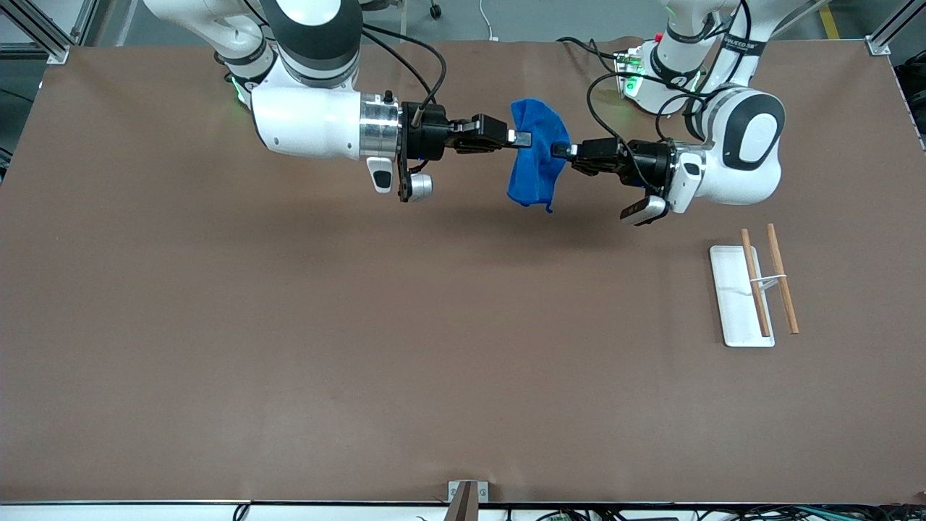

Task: Right arm passes towel to left arm to hang
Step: 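Open the right gripper and pull it back while the left gripper holds the towel, then carry the towel with the left gripper over the wooden dowels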

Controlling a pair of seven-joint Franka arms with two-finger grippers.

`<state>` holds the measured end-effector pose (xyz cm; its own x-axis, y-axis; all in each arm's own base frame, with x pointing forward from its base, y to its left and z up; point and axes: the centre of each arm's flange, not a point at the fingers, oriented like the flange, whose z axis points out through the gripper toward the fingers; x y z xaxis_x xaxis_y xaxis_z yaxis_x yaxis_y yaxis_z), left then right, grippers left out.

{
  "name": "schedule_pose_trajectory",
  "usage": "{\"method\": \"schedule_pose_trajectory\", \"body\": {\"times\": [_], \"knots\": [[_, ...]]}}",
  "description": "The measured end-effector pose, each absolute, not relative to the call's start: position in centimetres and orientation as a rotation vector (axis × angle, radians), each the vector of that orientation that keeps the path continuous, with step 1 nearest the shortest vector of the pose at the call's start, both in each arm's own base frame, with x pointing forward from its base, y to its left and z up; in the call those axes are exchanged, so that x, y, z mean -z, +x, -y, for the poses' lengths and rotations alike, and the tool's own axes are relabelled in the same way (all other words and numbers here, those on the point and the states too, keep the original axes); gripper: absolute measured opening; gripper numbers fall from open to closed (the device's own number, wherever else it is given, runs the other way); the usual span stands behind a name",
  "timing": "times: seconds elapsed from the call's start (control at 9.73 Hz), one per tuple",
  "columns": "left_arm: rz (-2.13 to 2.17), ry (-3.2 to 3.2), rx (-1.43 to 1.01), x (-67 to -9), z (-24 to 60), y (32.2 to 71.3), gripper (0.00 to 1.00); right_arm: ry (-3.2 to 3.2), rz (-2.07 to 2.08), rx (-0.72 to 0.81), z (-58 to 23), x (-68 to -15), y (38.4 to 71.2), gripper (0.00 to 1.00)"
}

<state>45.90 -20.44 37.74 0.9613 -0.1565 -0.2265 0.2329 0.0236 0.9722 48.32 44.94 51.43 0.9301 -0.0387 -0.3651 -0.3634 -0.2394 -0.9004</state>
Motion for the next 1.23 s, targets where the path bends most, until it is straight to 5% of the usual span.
{"method": "schedule_pose_trajectory", "body": {"times": [0.31, 0.92, 1.23], "knots": [[0.049, 1.637, 0.281, -39.3, 20.0, 47.6, 0.03, -1.798, -0.302, -0.306, -44.8, -51.4, 48.4, 0.09], [0.311, 1.953, 0.246, -42.6, 15.8, 50.8, 0.03, -2.348, -0.07, -0.185, -34.6, -50.6, 54.0, 0.99], [0.417, 2.181, 0.248, -43.5, 11.4, 52.1, 0.03, -2.744, -0.099, -0.002, -27.0, -52.6, 55.6, 1.0]]}}
